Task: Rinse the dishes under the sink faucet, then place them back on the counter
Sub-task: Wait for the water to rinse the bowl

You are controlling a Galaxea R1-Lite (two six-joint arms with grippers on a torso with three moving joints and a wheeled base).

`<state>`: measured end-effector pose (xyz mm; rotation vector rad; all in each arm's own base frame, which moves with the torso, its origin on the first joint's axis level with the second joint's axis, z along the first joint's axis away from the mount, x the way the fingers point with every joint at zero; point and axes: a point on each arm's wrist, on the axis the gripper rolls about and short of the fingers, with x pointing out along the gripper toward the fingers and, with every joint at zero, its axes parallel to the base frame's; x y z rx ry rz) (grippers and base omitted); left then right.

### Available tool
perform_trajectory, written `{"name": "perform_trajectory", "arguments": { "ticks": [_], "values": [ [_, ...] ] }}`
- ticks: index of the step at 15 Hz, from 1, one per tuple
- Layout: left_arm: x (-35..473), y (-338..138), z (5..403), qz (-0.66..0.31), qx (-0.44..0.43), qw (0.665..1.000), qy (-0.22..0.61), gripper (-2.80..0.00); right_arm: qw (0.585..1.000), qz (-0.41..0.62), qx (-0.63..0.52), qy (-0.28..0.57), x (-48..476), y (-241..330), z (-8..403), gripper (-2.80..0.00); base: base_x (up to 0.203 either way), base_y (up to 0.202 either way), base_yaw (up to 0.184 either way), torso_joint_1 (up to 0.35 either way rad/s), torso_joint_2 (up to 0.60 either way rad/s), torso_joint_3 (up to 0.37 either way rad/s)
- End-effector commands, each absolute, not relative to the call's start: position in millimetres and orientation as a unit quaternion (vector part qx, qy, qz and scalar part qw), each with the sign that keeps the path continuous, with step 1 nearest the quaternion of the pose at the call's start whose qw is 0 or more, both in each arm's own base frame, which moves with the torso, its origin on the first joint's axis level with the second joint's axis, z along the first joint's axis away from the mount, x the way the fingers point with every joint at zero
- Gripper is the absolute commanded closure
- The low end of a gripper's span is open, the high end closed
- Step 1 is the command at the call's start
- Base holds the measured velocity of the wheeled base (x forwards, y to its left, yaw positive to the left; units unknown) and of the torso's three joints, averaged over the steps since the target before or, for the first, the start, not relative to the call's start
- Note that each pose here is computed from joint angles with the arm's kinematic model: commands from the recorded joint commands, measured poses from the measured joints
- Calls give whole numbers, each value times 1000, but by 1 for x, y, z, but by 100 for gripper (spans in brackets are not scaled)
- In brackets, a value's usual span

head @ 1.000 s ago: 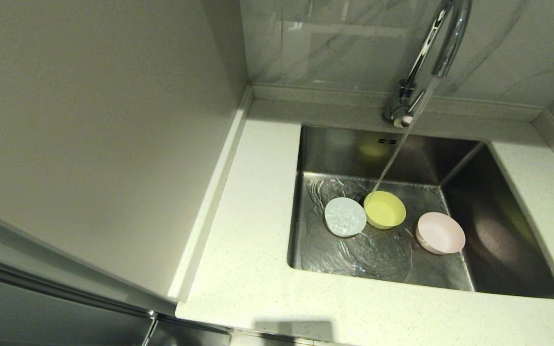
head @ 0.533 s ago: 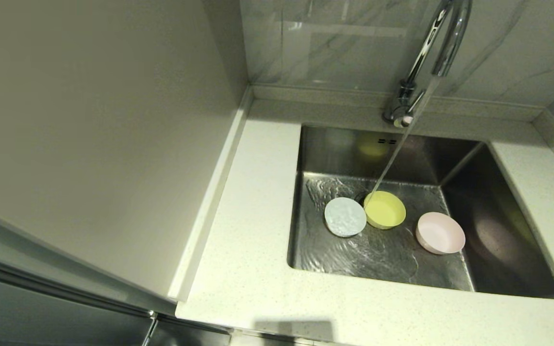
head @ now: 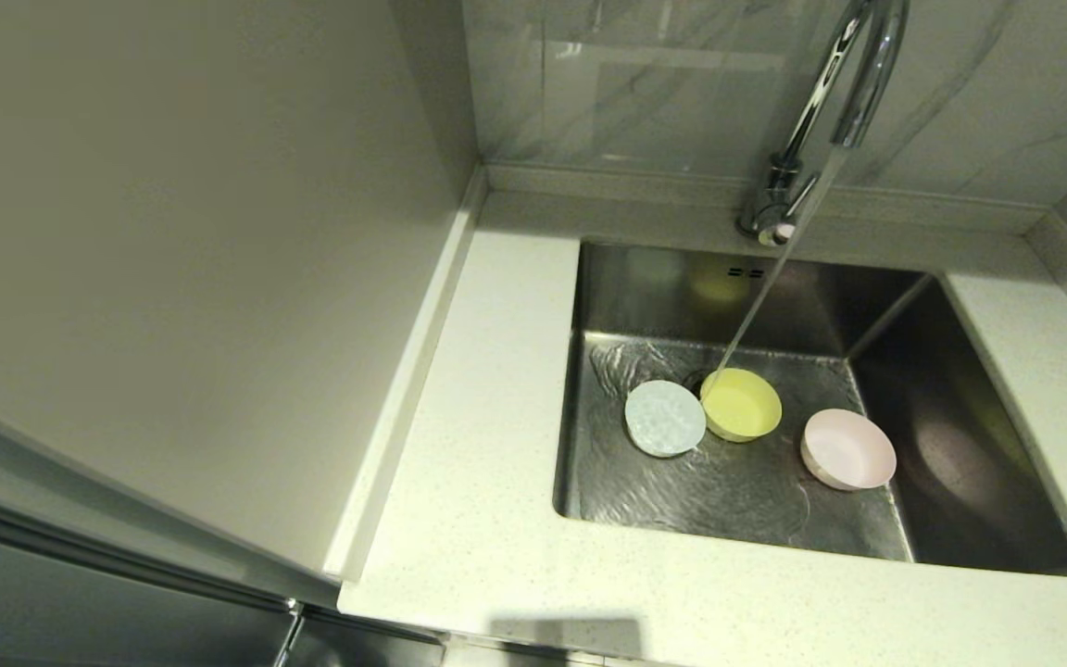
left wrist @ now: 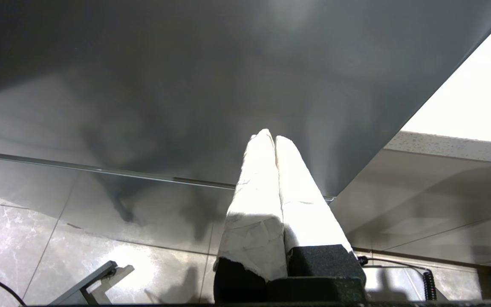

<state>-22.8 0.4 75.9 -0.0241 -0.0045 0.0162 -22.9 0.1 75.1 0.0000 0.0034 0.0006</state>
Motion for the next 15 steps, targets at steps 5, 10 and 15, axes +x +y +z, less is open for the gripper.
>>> {"name": "perform_trajectory", "arguments": {
  "ticks": [5,10,15],
  "values": [
    [-23,0,76,8,-12,1000,-3,0,1000,1,0,2,-23,0,75,0,0,0,0,0,0,0],
    [-23,0,76,8,-12,1000,-3,0,1000,0,0,2,-23,0,75,0,0,0,0,0,0,0],
    [-23,0,76,8,-12,1000,-3,0,1000,0,0,2,-23,0,75,0,0,0,0,0,0,0]
  ]
}}
